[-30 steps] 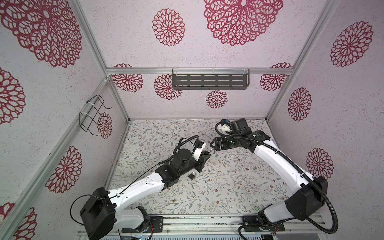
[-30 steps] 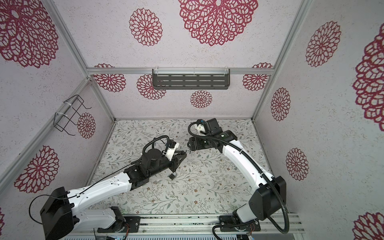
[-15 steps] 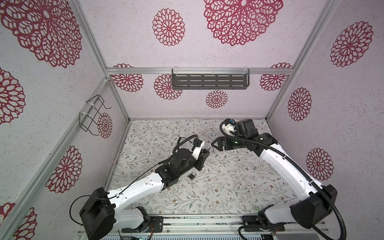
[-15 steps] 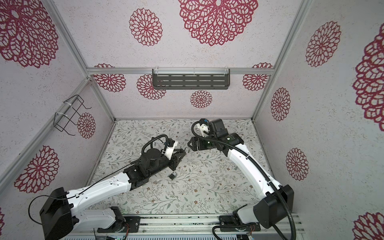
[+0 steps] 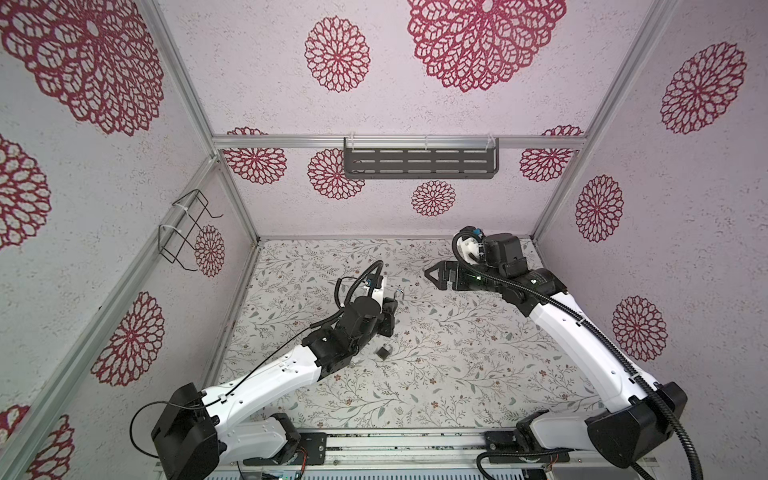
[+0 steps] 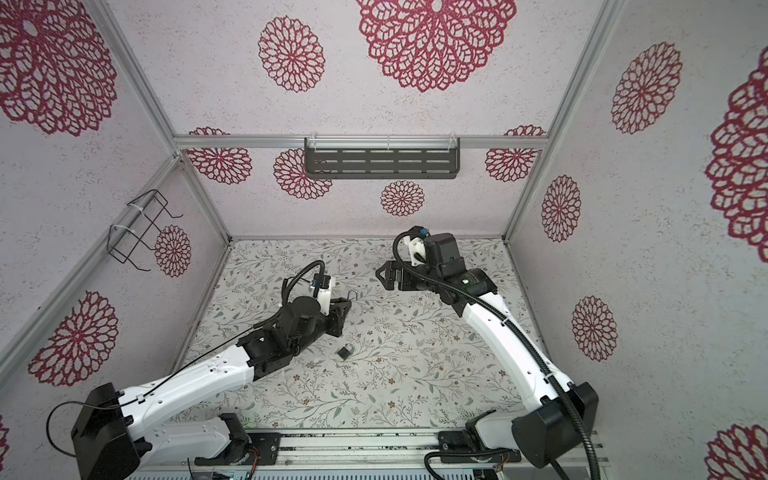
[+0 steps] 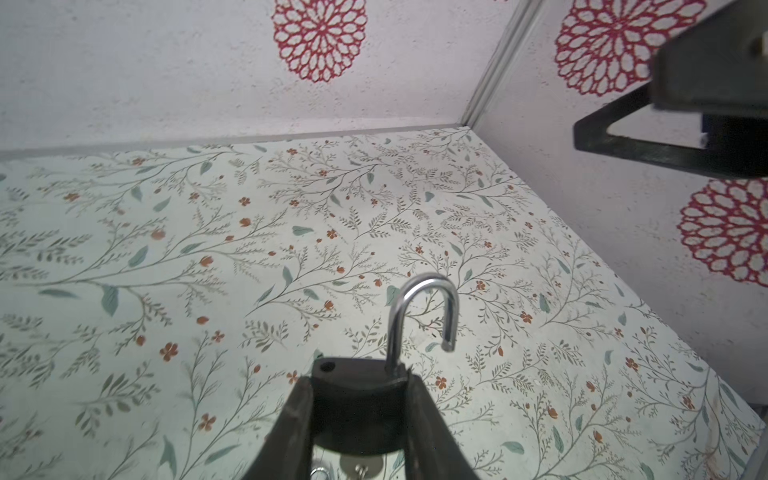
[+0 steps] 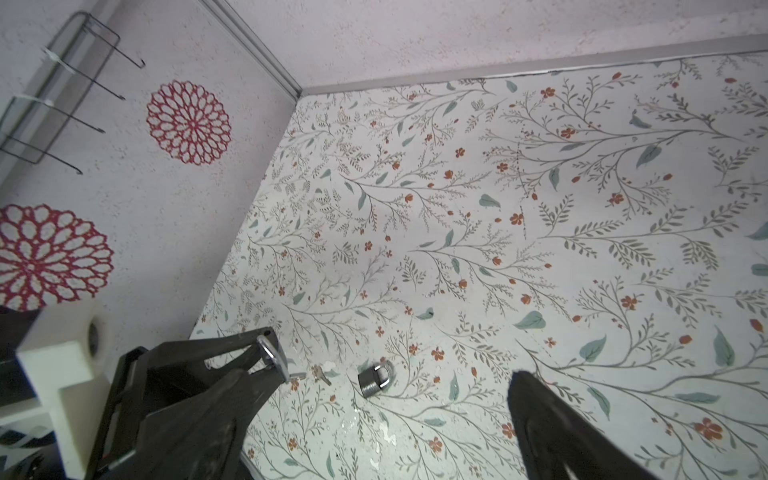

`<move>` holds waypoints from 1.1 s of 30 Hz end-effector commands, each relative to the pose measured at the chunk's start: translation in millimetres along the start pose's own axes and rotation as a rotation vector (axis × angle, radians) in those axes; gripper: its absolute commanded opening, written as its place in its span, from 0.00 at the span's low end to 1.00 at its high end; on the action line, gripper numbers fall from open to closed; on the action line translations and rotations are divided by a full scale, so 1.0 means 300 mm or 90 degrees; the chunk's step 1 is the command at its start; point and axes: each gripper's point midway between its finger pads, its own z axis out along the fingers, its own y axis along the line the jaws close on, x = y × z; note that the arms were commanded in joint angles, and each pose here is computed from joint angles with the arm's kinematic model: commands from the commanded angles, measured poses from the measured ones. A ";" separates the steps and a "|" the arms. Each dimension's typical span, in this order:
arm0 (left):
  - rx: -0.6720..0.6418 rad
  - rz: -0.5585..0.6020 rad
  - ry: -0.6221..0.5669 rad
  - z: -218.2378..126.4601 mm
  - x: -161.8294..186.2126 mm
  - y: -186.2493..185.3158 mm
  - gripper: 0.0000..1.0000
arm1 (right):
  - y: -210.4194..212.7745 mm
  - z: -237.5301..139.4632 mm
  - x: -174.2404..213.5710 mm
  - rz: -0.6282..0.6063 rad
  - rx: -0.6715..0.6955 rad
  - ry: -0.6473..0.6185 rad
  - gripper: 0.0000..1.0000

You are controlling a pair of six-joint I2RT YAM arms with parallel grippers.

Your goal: Unlock with the key

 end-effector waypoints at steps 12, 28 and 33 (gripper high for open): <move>-0.169 -0.203 0.187 -0.010 0.202 0.303 0.00 | 0.181 0.002 -0.175 0.099 -0.038 -0.174 0.99; -0.238 -0.262 0.345 0.107 0.402 0.483 0.00 | 0.299 0.088 -0.191 0.170 -0.090 -0.196 0.99; -0.262 -0.266 0.383 0.139 0.442 0.530 0.00 | 0.290 0.084 -0.186 0.170 -0.079 -0.199 0.99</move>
